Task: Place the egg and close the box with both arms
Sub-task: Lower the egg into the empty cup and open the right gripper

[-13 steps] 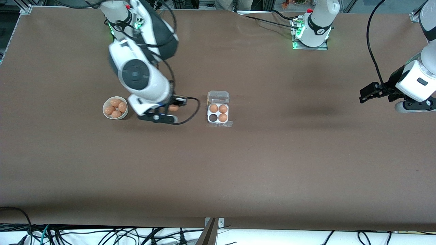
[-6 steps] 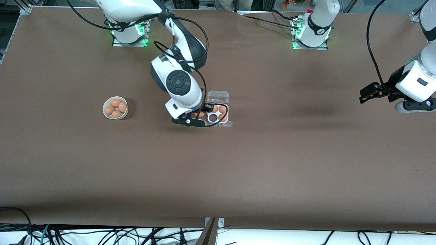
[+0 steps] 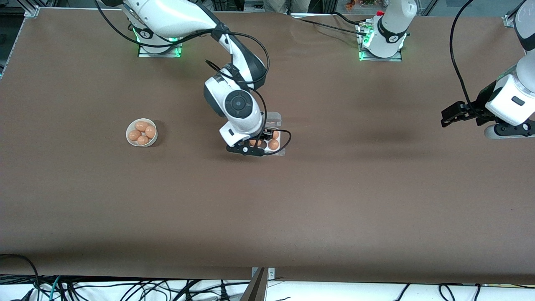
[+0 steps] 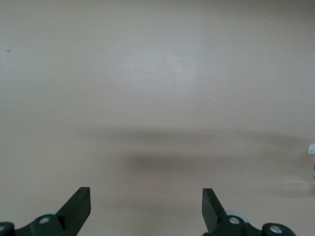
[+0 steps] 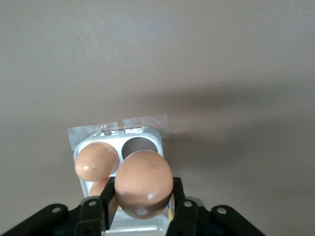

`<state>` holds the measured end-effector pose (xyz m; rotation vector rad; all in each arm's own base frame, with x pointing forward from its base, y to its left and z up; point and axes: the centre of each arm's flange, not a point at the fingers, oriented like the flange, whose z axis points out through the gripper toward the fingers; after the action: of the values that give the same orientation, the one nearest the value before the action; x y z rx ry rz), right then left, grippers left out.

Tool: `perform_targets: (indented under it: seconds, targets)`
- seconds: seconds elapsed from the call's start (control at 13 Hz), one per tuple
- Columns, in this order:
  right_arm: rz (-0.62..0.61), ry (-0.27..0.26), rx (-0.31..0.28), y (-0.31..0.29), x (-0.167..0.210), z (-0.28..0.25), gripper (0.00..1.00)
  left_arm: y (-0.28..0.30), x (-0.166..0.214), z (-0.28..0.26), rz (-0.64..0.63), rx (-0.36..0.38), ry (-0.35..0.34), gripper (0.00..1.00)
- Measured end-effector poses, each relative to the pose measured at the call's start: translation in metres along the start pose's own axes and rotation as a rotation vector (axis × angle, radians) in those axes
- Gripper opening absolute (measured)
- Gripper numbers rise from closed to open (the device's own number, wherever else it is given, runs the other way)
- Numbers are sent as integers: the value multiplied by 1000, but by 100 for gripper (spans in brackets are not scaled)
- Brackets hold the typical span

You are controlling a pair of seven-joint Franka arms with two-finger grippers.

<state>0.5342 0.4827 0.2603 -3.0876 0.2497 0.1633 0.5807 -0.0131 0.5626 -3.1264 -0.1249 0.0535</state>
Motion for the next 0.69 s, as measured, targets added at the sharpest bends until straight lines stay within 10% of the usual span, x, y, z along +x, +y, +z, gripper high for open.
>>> perform_targets:
  seconds: [0.54,0.69]
  targets:
    - [18,3,-17,-9,-9,32,47,0,0,1,0,0,-2,100]
    - [34,7,-15,-9,-8,31,64,1,1,2,1,0,-3,100]
